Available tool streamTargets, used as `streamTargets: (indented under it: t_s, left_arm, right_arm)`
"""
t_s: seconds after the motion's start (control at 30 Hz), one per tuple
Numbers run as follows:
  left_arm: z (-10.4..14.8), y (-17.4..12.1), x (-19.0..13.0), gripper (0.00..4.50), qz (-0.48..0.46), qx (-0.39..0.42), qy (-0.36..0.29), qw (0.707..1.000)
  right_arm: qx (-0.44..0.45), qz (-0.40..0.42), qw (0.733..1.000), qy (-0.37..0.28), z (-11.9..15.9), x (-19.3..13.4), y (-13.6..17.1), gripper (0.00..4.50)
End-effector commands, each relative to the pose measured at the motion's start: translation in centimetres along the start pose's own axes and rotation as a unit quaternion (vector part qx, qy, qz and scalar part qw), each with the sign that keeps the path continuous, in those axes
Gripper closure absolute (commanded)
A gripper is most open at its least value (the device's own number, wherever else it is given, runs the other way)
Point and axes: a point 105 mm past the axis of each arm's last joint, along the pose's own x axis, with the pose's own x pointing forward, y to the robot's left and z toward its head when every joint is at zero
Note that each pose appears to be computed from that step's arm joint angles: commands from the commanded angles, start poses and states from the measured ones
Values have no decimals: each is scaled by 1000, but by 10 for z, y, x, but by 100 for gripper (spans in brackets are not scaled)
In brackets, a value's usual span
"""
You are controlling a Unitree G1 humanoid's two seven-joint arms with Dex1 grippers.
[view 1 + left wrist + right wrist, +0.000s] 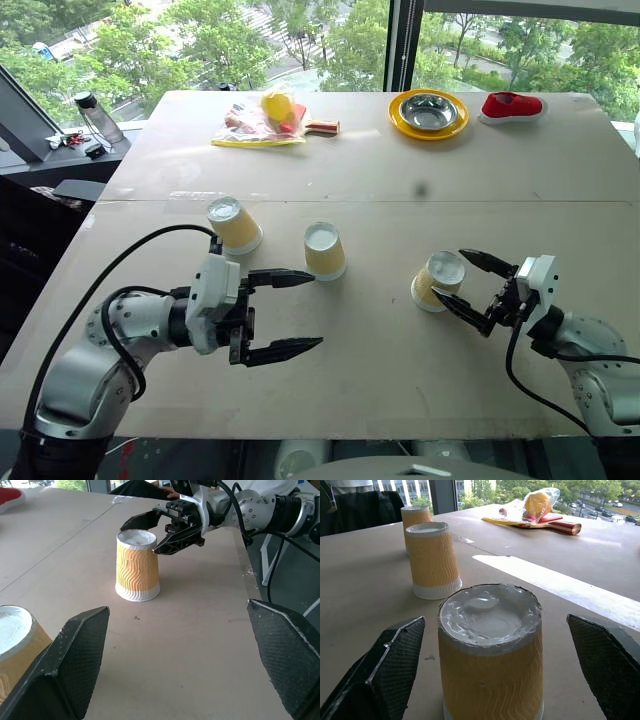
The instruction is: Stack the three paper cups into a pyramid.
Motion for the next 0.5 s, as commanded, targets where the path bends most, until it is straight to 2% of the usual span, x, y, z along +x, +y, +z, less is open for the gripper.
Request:
streamTargets:
  t_s: [0.03,0.07,0.1,0.13,0.17,0.2,0.4,0.5]
  left_arm:
    - [13,-3,0,0,-10,22,-11,1000]
    - [13,-3,0,0,-9,23,-12,1000]
    - [13,-3,0,0,-8,24,-12,1000]
    - [13,-2,0,0,-6,25,-12,1000]
    - [13,-2,0,0,-5,25,-13,1000]
    - [12,-2,-1,0,-4,25,-13,1000]
    - [10,-2,-1,0,5,25,-16,1000]
    - [16,2,0,0,23,28,-27,999]
  right_arm:
    - [-13,8,1000,-17,12,2,2,58]
    - [-13,8,1000,-17,12,2,3,72]
    - [-13,9,1000,-17,12,2,3,135]
    - [-13,10,1000,-18,12,2,3,145]
    - [-13,10,1000,-18,13,3,3,216]
    - [-13,11,1000,-19,13,3,3,236]
    - [-12,13,1000,-24,16,7,1,242]
    - [-17,-33,998,-45,26,15,-24,242]
